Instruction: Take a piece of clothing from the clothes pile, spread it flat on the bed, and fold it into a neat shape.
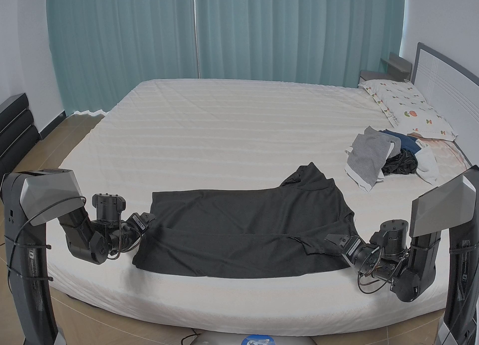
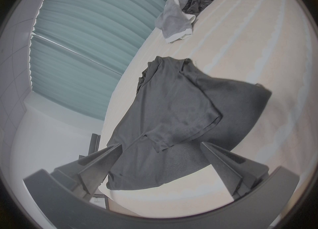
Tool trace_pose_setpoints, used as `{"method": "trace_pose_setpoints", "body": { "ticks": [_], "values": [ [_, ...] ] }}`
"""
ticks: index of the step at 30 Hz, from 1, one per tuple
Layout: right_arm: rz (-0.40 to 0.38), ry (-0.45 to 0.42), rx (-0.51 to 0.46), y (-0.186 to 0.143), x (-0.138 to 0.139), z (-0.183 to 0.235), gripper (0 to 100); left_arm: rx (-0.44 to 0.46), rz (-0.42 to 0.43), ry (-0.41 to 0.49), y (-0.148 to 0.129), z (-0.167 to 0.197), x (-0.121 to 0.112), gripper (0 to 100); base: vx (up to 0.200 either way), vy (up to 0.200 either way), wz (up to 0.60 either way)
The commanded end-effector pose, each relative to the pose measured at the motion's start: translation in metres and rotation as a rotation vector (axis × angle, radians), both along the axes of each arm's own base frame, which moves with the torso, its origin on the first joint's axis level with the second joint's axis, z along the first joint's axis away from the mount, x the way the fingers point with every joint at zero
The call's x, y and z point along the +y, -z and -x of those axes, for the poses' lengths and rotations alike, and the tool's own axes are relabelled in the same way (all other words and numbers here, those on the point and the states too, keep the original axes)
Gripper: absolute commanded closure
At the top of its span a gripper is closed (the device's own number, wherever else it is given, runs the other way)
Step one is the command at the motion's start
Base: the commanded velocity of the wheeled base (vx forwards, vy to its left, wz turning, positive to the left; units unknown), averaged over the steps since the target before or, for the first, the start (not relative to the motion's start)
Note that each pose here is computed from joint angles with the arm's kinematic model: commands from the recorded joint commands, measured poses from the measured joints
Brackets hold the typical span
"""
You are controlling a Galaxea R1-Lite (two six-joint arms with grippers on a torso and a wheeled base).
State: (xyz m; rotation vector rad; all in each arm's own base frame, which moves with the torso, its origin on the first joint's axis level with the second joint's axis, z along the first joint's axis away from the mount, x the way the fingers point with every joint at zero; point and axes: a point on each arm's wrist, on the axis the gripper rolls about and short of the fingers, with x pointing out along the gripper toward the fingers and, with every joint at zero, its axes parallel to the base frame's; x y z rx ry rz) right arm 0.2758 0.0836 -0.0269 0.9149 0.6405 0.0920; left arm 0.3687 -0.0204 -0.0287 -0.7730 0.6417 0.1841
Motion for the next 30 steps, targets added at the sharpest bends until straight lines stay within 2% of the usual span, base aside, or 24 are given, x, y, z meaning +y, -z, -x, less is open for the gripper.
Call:
{"method": "trace_pose_setpoints", "body": {
  "ticks": [1,14,20,25,26,30],
  "values": [
    [0.007,-0.028,0.026,0.013,0.009,-0.002,0,-0.001,0.000,0.001,0.001,-0.001,-0.001,0,0.000,0.000,0.00],
    [0.021,-0.021,0.016,0.020,0.016,-0.013,0,-0.001,-0.001,0.000,0.001,-0.001,-0.001,0,0.000,0.000,0.00],
    [0.043,0.024,-0.002,0.024,0.017,-0.020,0,-0.001,-0.001,0.000,0.001,-0.001,-0.001,0,0.000,0.000,0.00],
    [0.045,0.028,-0.004,0.025,0.017,-0.021,0,-0.001,-0.001,-0.001,0.001,-0.001,0.000,0,0.000,0.000,0.00],
    [0.043,0.030,-0.008,0.025,0.018,-0.022,100,-0.001,-0.001,-0.001,0.001,-0.001,0.000,0,0.000,0.000,0.00],
    [0.049,0.042,-0.015,0.024,0.019,-0.023,100,-0.001,-0.001,-0.001,0.001,-0.001,0.000,0,0.000,0.000,0.00]
  ]
}}
